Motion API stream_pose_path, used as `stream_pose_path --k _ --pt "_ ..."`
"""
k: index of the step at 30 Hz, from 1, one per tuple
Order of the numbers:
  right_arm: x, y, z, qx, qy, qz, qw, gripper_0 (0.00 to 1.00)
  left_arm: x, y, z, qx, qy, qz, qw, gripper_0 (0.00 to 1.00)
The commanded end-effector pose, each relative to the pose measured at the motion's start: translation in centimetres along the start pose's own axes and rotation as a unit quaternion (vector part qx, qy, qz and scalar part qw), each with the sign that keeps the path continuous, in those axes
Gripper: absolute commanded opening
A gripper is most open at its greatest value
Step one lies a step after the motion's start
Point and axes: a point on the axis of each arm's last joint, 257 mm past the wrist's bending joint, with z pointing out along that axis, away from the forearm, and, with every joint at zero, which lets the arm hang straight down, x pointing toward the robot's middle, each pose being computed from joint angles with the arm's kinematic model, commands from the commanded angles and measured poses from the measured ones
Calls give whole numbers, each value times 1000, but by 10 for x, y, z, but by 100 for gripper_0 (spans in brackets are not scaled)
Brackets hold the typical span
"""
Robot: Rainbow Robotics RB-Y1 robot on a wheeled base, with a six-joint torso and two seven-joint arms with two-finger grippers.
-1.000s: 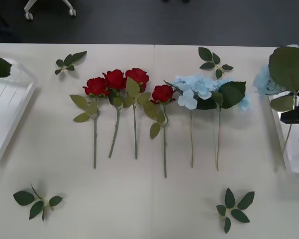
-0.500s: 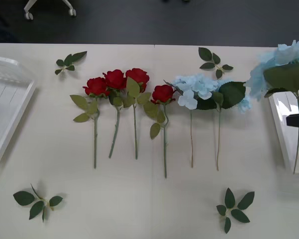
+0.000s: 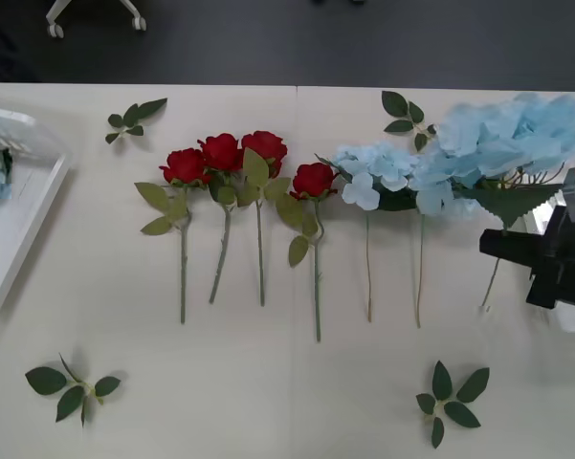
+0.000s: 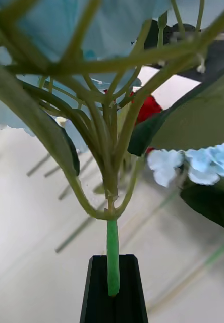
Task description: Put the red flowers into the right box and the blue flowers into the left box
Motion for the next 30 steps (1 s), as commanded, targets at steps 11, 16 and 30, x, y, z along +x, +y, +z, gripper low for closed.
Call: stream_pose_path --k 11,16,30 --pt "-85 77 75 -60 -94 -89 990 0 -29 -107 -34 151 -21 50 987 100" --pt "-110 107 112 -86 -129 -106 982 0 -22 -174 -62 254 -37 30 966 100" --pt "-163 176 202 -146 -197 -121 962 0 25 -292 -117 422 -83 157 889 100"
